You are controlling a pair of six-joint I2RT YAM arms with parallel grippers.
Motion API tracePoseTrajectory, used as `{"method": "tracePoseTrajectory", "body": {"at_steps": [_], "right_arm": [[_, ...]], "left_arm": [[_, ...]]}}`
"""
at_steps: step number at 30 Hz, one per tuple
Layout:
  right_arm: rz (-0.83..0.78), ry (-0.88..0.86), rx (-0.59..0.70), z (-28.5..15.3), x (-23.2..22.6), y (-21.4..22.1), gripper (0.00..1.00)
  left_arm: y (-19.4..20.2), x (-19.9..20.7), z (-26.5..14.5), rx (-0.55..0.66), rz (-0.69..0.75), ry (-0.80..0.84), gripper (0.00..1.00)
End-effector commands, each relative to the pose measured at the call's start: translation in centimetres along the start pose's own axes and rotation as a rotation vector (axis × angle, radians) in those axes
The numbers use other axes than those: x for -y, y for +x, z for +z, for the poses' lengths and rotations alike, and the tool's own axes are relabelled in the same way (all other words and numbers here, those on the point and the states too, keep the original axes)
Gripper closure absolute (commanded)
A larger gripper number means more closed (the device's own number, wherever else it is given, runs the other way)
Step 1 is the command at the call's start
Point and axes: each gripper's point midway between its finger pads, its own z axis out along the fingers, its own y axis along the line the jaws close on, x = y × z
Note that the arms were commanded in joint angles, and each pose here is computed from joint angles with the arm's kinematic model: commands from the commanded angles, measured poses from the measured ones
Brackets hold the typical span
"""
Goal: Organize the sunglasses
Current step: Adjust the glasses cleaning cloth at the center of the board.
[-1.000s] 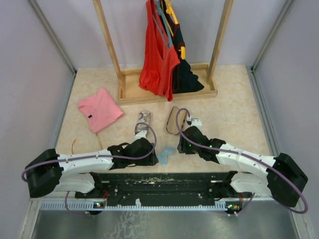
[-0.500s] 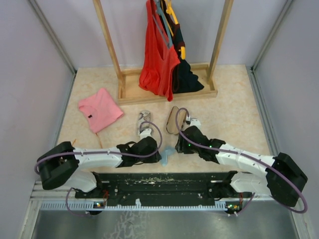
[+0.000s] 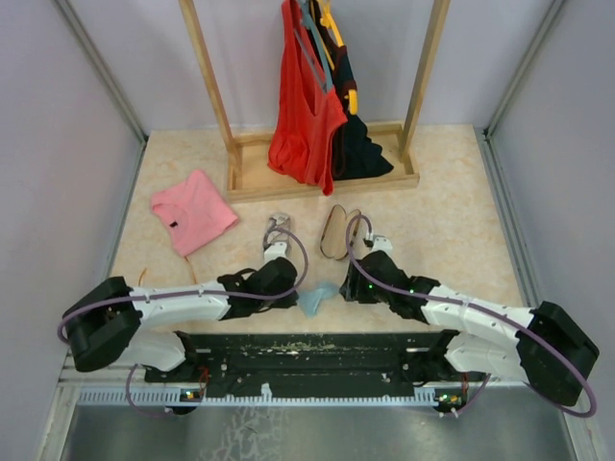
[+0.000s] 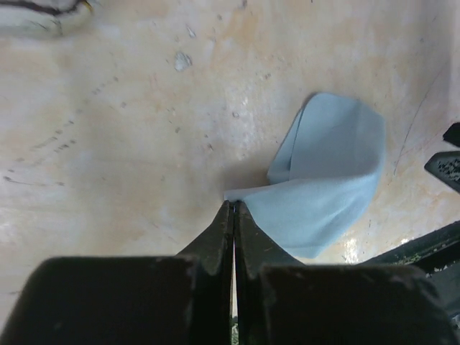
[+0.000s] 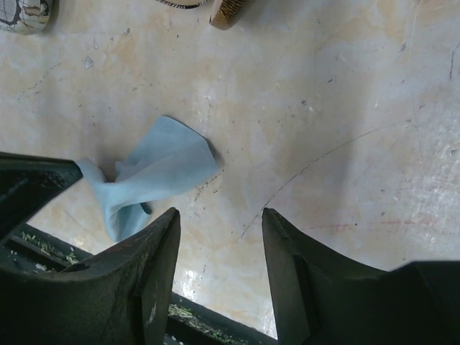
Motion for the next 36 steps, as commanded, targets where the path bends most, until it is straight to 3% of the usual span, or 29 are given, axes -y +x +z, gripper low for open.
{"method": "tracePoseTrajectory", "body": {"at_steps": [1, 15, 20, 21, 26, 28, 31, 36], "right_arm": [[0.058, -0.083, 0.063, 0.0, -2.0, -1.8, 0.5], [0.125, -0.146, 0.064, 1.5, -4.3, -2.6, 0.42], [0.106, -0.146, 0.054, 2.4, -5.0, -3.4, 0.42], [0.103, -0.137, 0.055, 2.4, -4.9, -3.6, 0.42], [0.107, -0.085, 0.086, 1.8, -3.6, -3.7, 0.42], [0.112, -0.081, 0.092, 1.5, -3.2, -3.6, 0.42], [0.12, -0.083, 0.097, 1.1, -2.8, -3.3, 0.42], [0.123, -0.079, 0.101, 0.7, -2.4, -3.1, 0.42]], "left_arm": [[-1.7, -1.7, -0.7, 0.045, 0.04, -0.018, 1.0], [-3.8, -6.8, -2.4, 0.102, -0.019, -0.151, 1.0], [-3.5, -6.7, -2.4, 0.085, -0.022, -0.126, 1.0], [-3.4, -6.4, -2.4, 0.079, -0.023, -0.104, 0.98], [-2.6, -3.4, -2.4, 0.026, -0.084, 0.034, 0.62], [-2.3, -2.4, -2.2, 0.025, -0.108, 0.079, 0.54], [-2.2, -1.9, -1.7, 0.027, -0.143, 0.084, 0.49], [-2.3, -2.2, -0.4, 0.034, -0.179, 0.04, 0.48]]}}
